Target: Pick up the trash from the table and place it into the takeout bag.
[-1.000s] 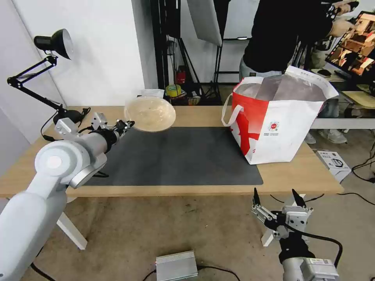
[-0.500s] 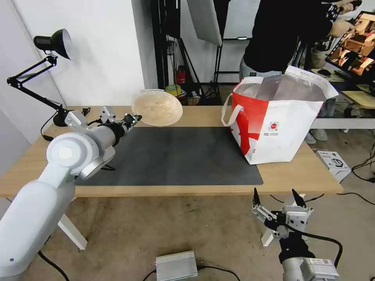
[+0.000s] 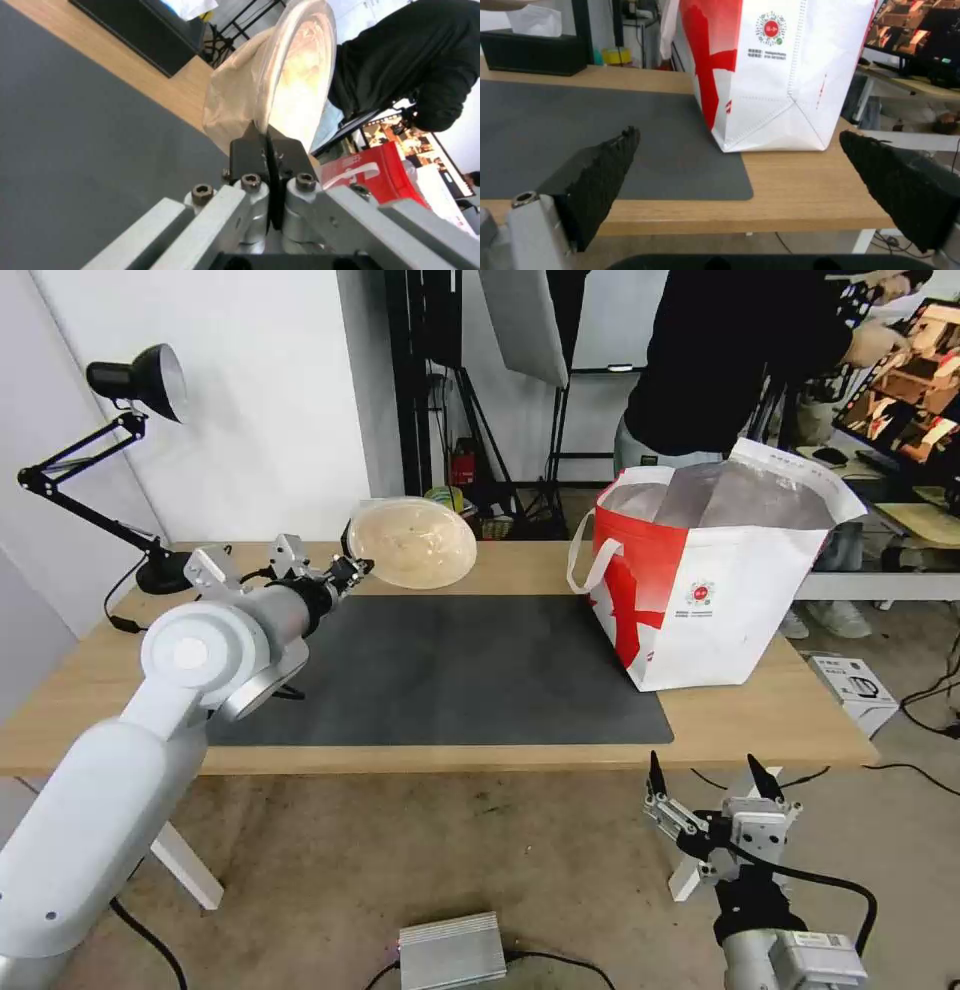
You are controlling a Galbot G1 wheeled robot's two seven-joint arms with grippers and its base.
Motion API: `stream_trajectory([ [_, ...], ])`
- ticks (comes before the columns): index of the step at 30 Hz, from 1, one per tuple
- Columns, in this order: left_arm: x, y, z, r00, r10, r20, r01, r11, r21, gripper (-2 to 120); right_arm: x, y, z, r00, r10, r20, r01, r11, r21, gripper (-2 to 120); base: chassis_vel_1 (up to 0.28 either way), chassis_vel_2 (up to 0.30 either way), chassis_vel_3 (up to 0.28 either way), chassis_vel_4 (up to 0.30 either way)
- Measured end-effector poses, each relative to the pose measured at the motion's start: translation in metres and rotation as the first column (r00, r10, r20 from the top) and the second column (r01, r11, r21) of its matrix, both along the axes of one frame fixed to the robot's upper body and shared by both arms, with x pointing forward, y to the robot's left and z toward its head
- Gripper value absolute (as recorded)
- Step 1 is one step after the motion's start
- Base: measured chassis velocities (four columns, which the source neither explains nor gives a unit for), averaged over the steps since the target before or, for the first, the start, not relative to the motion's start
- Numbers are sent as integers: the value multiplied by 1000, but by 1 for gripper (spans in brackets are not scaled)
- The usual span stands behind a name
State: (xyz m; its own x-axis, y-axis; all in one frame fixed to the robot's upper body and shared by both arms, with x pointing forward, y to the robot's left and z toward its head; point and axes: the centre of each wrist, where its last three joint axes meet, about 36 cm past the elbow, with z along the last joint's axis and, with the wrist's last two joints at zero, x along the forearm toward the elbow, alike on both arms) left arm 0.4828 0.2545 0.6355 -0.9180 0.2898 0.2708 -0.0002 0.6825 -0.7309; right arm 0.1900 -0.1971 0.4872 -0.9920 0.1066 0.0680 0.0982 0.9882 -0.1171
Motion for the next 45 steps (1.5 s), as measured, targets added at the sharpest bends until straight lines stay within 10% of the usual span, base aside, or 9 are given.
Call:
stream_trajectory([
  [45,66,-99,22,986,-105,131,112,993,-42,0,0,0,0,1000,0,0,0,1000,0,100,0,0,0,0],
])
